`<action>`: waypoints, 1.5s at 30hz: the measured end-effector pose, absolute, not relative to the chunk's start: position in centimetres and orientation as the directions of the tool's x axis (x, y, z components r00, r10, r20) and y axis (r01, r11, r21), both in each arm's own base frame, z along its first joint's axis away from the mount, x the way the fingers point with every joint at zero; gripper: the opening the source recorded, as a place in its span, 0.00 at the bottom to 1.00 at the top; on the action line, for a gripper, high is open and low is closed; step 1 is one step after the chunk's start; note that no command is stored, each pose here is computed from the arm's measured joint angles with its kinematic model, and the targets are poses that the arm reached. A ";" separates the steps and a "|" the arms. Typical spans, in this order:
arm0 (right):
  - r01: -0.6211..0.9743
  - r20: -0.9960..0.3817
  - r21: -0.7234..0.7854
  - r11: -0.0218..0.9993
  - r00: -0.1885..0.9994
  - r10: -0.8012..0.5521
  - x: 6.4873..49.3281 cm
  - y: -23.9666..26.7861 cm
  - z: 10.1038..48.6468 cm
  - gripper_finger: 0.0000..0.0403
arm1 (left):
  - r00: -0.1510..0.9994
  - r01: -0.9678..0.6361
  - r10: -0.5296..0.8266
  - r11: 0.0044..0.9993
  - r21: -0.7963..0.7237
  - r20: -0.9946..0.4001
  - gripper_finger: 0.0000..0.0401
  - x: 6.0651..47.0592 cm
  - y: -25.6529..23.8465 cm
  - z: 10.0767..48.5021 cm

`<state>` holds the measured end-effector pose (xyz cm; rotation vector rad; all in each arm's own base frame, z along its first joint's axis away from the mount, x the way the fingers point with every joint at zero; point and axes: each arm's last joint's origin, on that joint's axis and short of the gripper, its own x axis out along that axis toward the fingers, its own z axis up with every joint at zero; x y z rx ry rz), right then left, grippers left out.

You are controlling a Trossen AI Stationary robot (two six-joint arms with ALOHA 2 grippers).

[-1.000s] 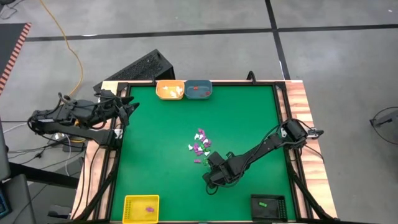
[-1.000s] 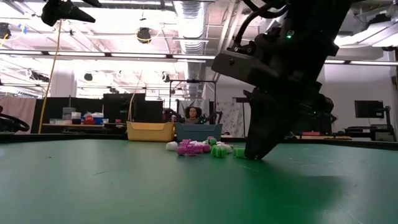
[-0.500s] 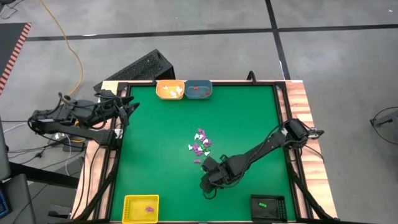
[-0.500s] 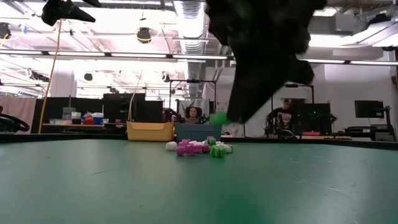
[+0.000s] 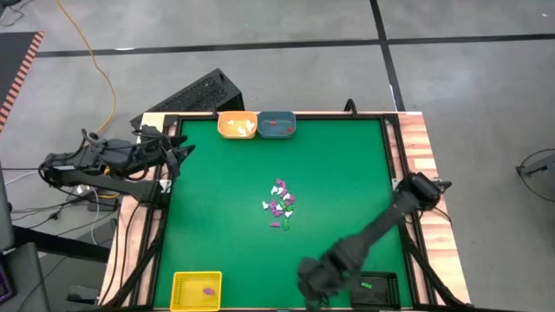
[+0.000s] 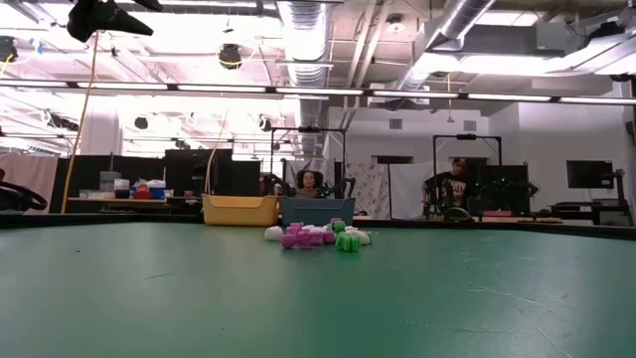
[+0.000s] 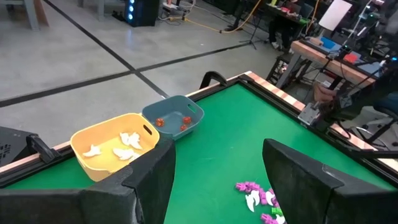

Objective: Sort Halloween decoration
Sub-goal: Put the green skeleton into the black bin

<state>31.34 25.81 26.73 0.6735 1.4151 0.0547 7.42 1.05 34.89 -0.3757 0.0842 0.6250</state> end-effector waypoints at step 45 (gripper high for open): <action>0.712 -0.910 0.333 0.618 0.070 0.409 12.9 26.3 22.5 0.00 | 0.799 -0.597 0.566 0.708 -0.378 -0.202 0.58 7.4 1.1 34.7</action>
